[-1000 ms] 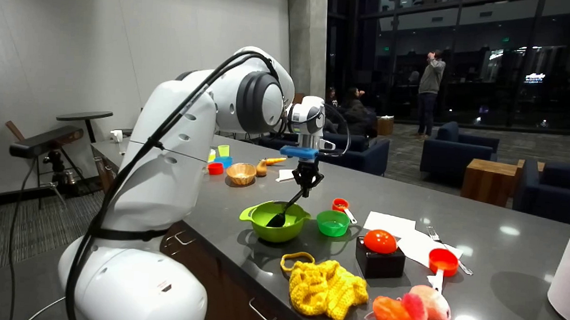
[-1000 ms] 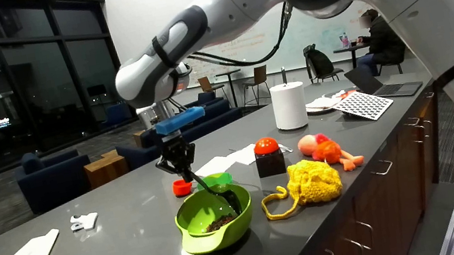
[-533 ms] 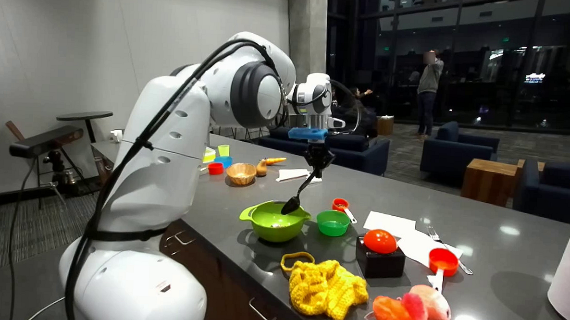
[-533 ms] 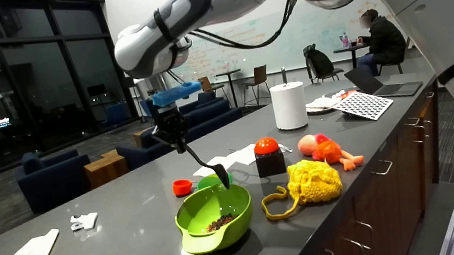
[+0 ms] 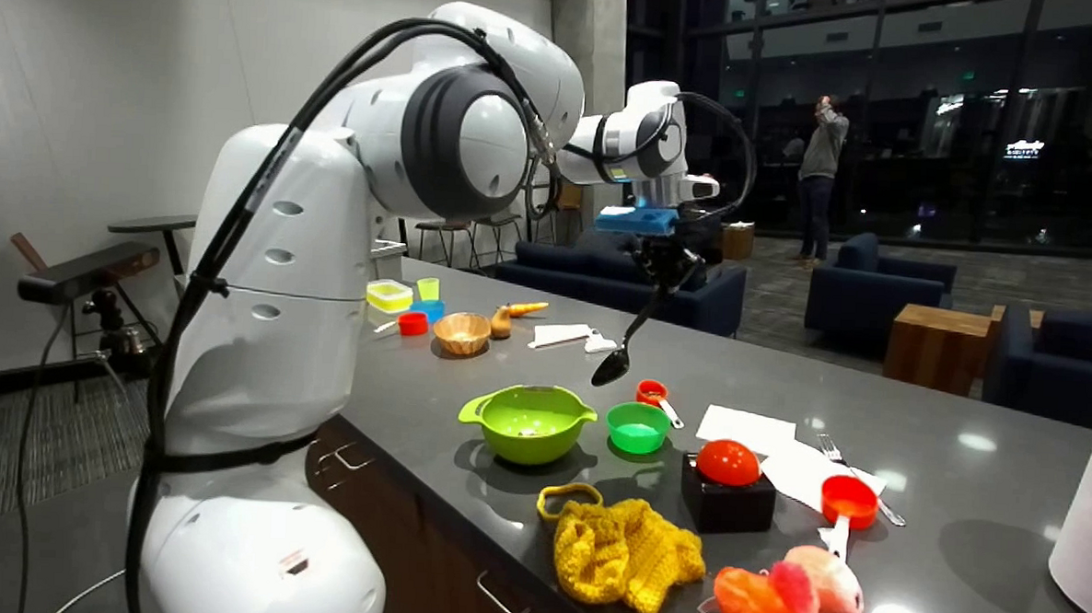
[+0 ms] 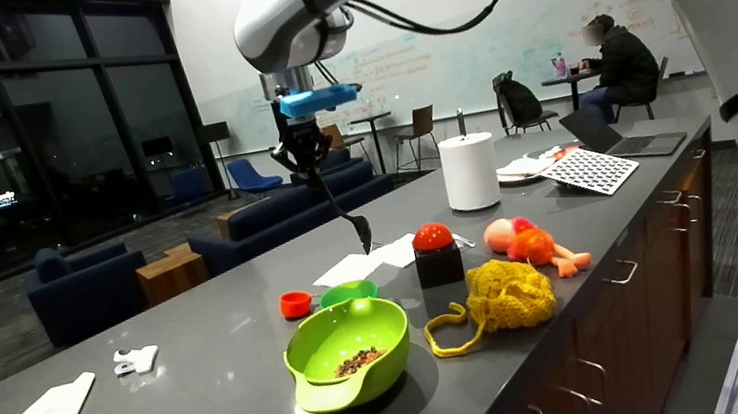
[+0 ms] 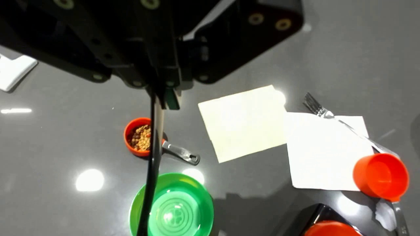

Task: Put the spoon inside the green bowl

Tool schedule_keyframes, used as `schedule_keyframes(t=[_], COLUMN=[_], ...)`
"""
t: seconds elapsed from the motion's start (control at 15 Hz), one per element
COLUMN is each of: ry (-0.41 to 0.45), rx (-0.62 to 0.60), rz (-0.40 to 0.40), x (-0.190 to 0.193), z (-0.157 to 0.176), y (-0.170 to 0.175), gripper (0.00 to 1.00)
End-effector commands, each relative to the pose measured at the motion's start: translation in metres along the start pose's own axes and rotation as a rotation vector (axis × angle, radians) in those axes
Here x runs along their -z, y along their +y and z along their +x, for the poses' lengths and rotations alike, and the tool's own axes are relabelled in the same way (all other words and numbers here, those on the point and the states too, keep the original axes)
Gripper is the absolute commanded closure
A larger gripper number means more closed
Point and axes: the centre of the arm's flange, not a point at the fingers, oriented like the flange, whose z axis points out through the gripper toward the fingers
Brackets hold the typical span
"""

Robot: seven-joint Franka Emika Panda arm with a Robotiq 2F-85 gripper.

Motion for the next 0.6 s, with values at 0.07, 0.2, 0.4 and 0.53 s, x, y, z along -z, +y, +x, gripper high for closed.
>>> schedule_keyframes(t=[0.07, 0.2, 0.4, 0.53], ry=[0.136, 0.208, 0.307, 0.367], rx=[-0.063, -0.114, -0.19, -0.23], rz=[0.04, 0.081, 0.173, 0.228], x=[-0.006, -0.014, -0.03, -0.042], z=[-0.017, -0.019, -0.024, -0.033], y=[0.046, 0.067, 0.091, 0.105], gripper=[0.99, 0.99, 0.99, 0.99])
